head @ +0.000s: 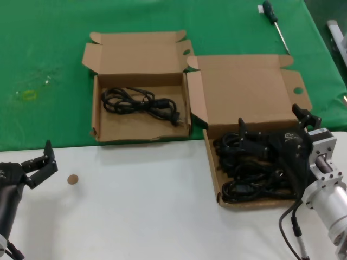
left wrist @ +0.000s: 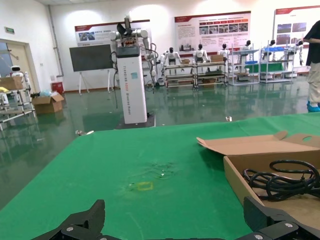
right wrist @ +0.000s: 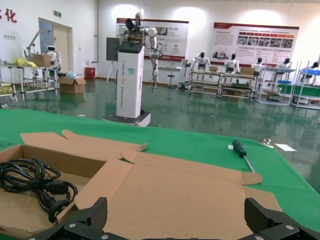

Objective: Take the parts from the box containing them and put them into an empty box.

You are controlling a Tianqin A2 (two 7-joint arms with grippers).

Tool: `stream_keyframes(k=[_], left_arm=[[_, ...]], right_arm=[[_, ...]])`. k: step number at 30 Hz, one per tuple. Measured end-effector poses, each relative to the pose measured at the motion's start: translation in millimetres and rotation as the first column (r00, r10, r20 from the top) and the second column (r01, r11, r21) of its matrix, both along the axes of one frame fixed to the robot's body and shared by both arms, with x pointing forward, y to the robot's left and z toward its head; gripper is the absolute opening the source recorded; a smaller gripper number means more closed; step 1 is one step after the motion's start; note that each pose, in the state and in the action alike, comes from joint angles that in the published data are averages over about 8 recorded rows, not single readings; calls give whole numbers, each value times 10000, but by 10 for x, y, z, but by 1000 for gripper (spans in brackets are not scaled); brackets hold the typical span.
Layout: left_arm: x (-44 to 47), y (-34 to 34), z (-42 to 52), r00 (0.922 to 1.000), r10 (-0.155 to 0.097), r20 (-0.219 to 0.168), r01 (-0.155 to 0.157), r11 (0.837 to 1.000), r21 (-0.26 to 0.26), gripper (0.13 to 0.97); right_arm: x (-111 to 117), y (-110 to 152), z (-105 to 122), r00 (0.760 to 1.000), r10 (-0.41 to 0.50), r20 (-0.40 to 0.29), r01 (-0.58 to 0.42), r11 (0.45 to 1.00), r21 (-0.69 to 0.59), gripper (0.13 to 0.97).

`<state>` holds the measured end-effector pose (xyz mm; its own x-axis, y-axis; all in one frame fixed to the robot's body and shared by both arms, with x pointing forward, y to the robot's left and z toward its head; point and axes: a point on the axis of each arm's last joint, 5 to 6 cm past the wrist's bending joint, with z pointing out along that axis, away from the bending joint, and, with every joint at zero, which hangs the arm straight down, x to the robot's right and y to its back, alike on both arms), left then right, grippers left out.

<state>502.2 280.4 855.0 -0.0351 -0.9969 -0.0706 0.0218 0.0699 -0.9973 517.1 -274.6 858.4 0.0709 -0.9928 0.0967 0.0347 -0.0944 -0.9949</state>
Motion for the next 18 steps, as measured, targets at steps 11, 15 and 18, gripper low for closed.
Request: stream_keyframes(k=[11, 15, 18], left_arm=[[0, 0, 0, 10000, 0, 0, 0, 10000, 0, 966], [0, 0, 0, 10000, 0, 0, 0, 10000, 0, 966], [0, 0, 0, 10000, 0, 0, 0, 10000, 0, 966]], right_arm=[[0, 0, 0, 10000, 0, 0, 0, 10000, 0, 966], [0, 0, 0, 10000, 0, 0, 0, 10000, 0, 966], [0, 0, 0, 10000, 0, 0, 0, 10000, 0, 966]])
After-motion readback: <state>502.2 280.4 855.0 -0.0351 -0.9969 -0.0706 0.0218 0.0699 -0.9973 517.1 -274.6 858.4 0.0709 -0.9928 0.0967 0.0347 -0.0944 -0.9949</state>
